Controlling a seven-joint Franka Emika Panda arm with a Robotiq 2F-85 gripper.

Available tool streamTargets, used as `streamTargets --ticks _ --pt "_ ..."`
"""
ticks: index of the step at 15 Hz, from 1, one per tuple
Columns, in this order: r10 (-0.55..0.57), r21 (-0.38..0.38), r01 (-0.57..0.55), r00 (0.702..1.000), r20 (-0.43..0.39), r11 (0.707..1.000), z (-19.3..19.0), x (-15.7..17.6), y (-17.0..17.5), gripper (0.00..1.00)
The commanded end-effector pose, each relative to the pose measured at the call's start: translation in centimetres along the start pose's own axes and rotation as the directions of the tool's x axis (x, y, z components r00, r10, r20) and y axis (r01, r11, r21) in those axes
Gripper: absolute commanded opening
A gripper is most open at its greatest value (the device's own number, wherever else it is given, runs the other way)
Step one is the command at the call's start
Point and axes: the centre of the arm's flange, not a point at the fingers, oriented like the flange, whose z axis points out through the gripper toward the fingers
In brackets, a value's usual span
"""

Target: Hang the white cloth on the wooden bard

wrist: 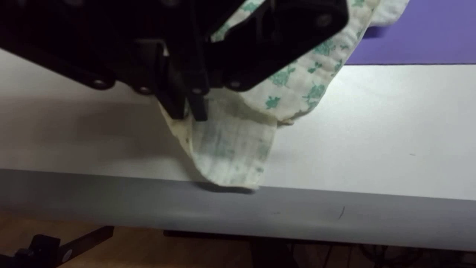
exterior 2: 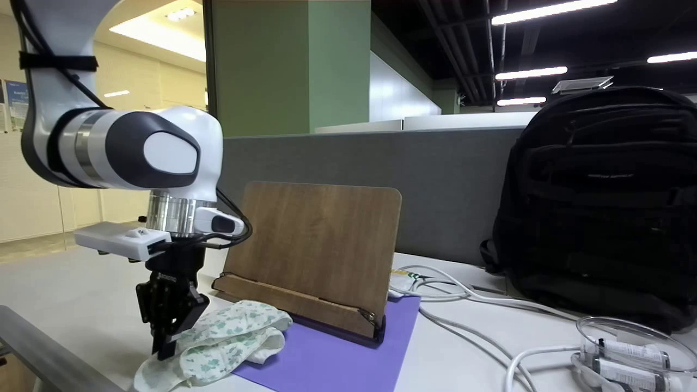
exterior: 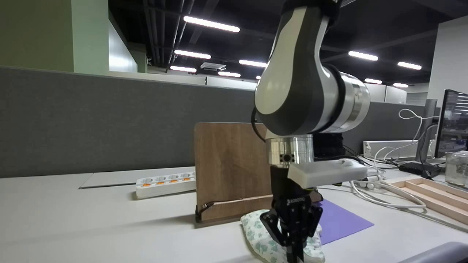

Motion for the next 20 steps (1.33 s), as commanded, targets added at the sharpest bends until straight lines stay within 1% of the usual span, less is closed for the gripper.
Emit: streamTargets --ticks 1,4,6,9,11,13,14,15,16,18,20 --pt "0.02 0.002 -0.02 0.997 -0.073 1.0 -2.5 0.5 -1.0 0.0" --pt "-0.009 0.0 0.009 0.99 -0.139 1.0 -5.1 0.9 -2.0 0.0" --pt "-0.042 -0.024 0.038 0.979 -0.197 0.999 -7.8 1.2 -2.8 0.0" --pt "-0.097 -0.086 0.074 0.947 -0.307 0.994 -13.1 1.5 -3.9 0.0" --pt "-0.108 -0.131 0.062 0.918 -0.381 0.989 -16.7 1.7 -4.0 0.0" --pt "-0.107 -0.13 0.057 0.898 -0.426 0.99 -20.2 1.7 -3.7 0.0" --pt "-0.107 -0.115 0.062 0.892 -0.44 0.991 -21.7 1.2 -4.1 0.0" --pt "-0.112 -0.092 0.079 0.887 -0.448 0.993 -22.6 0.9 -4.3 0.0" --pt "-0.113 -0.105 0.075 0.893 -0.435 0.992 -20.2 1.7 -3.9 0.02" --pt "-0.116 -0.093 0.083 0.884 -0.453 0.992 -21.7 1.2 -4.4 0.02" --pt "-0.117 -0.091 0.084 0.883 -0.455 0.992 -21.9 1.1 -4.4 0.0"
